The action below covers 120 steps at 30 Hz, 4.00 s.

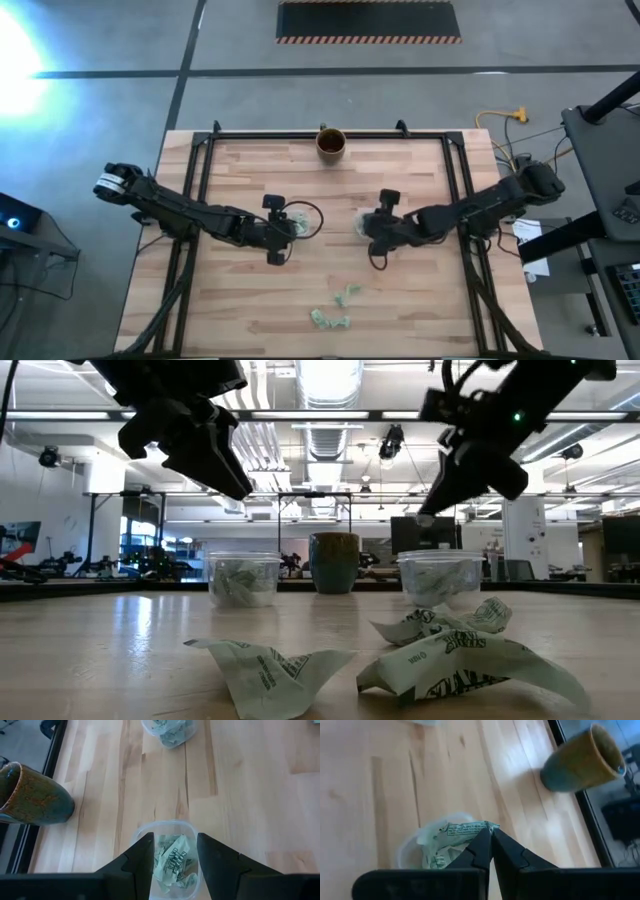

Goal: Pick and place Stevia / Truvia into bins
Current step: Put the white stevia packet into the right transparent container

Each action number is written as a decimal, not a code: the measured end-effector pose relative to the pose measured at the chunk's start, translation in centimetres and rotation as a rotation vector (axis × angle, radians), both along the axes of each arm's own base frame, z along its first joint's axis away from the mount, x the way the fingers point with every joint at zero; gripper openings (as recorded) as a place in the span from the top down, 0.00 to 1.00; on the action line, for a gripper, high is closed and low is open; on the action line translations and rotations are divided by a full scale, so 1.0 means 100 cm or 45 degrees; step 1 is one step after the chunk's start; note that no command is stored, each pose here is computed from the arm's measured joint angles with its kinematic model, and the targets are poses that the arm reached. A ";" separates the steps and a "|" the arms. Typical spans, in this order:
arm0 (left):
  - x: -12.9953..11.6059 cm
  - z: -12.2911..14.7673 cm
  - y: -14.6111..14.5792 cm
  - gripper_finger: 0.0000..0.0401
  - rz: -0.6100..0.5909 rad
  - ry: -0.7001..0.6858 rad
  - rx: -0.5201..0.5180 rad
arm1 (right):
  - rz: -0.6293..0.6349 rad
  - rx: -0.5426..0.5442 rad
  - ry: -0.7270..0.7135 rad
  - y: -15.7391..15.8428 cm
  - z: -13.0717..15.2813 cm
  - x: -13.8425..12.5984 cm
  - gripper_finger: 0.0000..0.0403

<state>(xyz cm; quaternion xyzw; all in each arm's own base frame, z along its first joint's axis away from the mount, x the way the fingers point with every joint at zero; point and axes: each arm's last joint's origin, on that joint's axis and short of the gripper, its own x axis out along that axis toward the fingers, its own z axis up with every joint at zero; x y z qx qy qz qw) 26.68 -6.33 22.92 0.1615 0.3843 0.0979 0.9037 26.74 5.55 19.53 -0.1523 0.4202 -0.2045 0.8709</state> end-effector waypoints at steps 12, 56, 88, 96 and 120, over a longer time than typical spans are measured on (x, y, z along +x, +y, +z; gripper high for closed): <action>0.001 0.000 0.000 0.67 -0.002 -0.015 -0.004 | -0.057 0.011 0.080 -0.006 -0.020 -0.007 0.93; 0.005 0.004 -0.001 0.67 -0.004 -0.085 -0.028 | 0.600 0.583 -0.016 0.095 -0.063 0.003 0.68; 0.005 0.003 -0.002 0.67 -0.005 -0.096 -0.032 | 0.654 0.494 -0.049 0.095 -0.062 0.006 0.97; 0.005 0.003 -0.002 0.67 -0.005 -0.098 -0.032 | 0.368 0.160 -0.018 0.069 -0.025 -0.022 0.97; 0.006 0.004 -0.002 0.67 -0.005 -0.105 -0.034 | -0.070 -0.010 -0.064 0.006 -0.022 -0.034 0.97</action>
